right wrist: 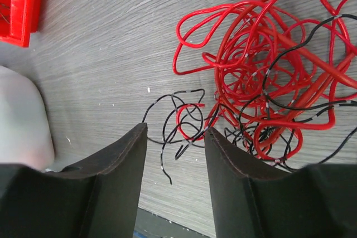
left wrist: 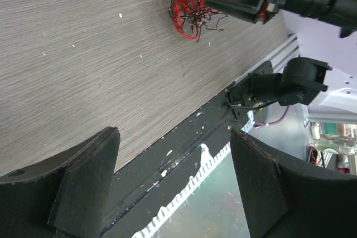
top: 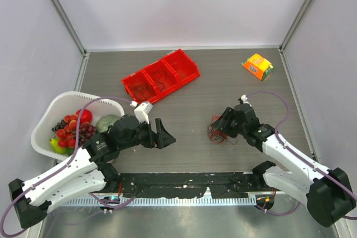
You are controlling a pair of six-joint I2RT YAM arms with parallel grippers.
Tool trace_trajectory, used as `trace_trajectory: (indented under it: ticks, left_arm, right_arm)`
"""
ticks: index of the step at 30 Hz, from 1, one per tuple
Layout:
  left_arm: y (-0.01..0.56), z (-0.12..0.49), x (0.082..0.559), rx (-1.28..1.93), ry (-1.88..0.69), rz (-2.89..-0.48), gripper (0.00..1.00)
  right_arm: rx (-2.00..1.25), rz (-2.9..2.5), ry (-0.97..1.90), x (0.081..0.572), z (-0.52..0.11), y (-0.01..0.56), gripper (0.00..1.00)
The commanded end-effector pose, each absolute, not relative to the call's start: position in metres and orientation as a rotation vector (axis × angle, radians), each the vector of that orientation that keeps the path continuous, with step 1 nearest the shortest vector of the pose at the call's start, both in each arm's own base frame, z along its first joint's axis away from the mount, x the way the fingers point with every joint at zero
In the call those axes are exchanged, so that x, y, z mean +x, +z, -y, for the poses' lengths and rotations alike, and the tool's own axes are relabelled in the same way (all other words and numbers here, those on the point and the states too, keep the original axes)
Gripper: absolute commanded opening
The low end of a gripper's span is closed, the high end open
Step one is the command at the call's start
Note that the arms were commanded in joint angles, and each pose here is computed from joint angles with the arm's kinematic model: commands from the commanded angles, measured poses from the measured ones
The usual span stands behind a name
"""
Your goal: Untangle the cables
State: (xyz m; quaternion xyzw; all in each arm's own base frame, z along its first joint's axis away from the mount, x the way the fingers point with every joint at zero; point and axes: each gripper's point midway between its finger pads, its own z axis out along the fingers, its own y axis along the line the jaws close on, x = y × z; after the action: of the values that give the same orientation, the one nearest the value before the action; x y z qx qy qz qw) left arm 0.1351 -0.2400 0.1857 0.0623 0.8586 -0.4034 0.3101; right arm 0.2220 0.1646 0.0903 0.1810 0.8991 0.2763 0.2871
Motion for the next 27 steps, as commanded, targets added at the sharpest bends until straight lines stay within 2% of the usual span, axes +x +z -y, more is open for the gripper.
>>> trace_trajectory:
  ticks: [1,6,8,11,17,22,27]
  left_arm:
    - [0.208,0.246,0.135,0.143,-1.166,-2.182,0.84]
    - [0.211,0.241,0.134,0.145,-1.152,-2.175,0.84]
    - [0.212,0.237,0.134,0.146,-1.137,-2.167,0.84]
    - [0.212,0.233,0.134,0.155,-1.109,-2.165,0.84]
    - [0.218,0.231,0.14,0.182,-1.062,-2.151,0.84]
    - [0.224,0.236,0.144,0.188,-1.065,-2.135,0.84]
    - [0.224,0.236,0.143,0.187,-1.068,-2.14,0.84]
  right_arm:
    - [0.549,-2.263,0.848,0.246,-0.177,0.105,0.4]
    - [0.585,-2.204,0.679,0.258,-0.153,0.102,0.01]
    - [0.567,-2.17,0.624,0.258,-0.142,0.117,0.01]
    - [0.521,-2.024,0.564,0.255,-0.119,0.172,0.01]
    - [0.299,-1.709,0.499,0.233,-0.084,0.318,0.01]
    - [0.161,-1.479,0.578,0.203,-0.079,0.434,0.01]
    - [0.123,-1.34,0.588,0.186,-0.071,0.499,0.01]
